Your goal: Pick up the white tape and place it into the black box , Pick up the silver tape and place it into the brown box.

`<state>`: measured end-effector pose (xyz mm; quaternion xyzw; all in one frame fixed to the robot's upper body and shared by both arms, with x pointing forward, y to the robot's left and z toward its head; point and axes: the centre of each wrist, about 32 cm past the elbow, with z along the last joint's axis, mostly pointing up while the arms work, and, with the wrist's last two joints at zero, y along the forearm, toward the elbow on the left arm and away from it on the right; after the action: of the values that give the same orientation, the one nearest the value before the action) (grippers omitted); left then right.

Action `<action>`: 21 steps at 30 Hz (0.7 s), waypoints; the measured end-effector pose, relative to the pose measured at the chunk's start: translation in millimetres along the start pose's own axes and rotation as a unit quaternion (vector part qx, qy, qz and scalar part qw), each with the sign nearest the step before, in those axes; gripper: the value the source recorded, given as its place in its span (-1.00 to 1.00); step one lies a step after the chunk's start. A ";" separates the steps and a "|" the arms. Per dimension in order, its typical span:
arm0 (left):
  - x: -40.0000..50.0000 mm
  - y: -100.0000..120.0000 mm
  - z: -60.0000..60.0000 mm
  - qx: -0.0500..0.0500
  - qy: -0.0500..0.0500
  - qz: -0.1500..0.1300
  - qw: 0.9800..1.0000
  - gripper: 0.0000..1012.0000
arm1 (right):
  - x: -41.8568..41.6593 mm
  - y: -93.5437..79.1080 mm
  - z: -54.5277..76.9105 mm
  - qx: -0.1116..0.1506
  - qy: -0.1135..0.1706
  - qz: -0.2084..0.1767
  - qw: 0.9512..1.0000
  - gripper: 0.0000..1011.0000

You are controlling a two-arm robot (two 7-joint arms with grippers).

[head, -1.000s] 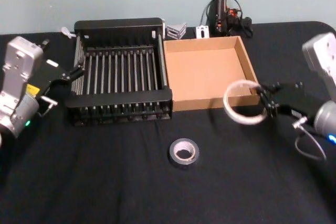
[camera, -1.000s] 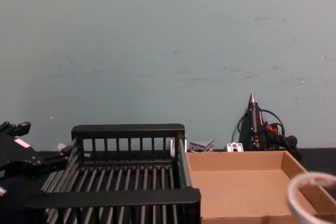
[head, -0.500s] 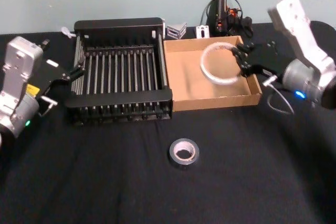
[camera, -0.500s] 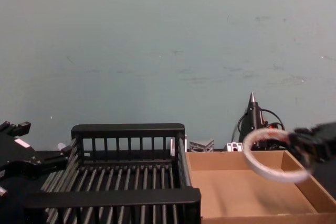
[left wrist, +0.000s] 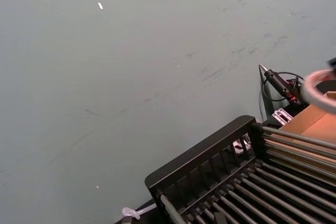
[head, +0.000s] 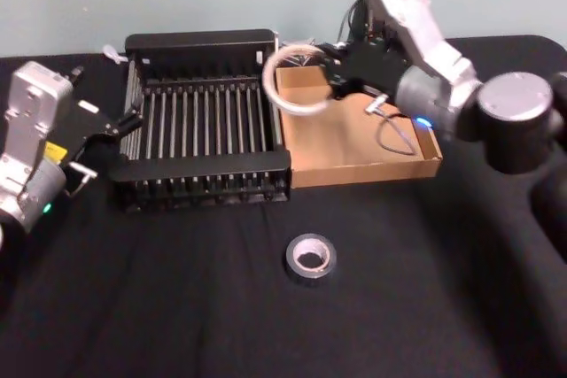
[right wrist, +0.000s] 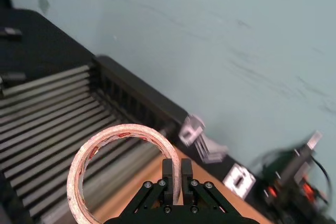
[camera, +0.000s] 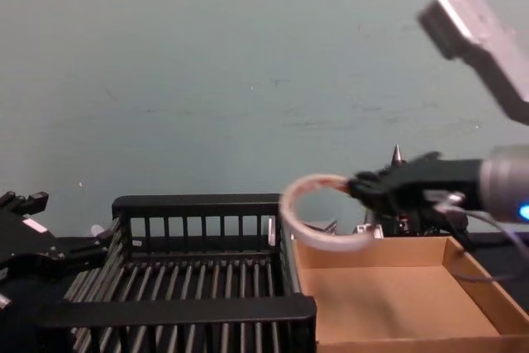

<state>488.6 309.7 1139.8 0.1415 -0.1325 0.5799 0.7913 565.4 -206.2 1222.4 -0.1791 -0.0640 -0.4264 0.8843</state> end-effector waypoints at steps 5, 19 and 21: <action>0.0 0.0 0.0 0.000 0.000 0.000 1.000 0.98 | -6.0 21.7 12.3 0.015 -0.003 0.010 1.000 -0.81; 0.0 0.0 0.0 0.000 0.000 0.000 1.000 0.98 | -29.9 72.2 27.8 0.041 -0.014 0.038 0.998 -0.81; 0.0 0.0 0.0 0.000 0.000 0.000 1.000 0.98 | -34.0 78.3 25.4 0.040 -0.016 0.041 0.998 -0.81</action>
<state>488.6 309.7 1139.8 0.1415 -0.1324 0.5799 0.7913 605.9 -127.0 1216.4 -0.1526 -0.0878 -0.3842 0.9063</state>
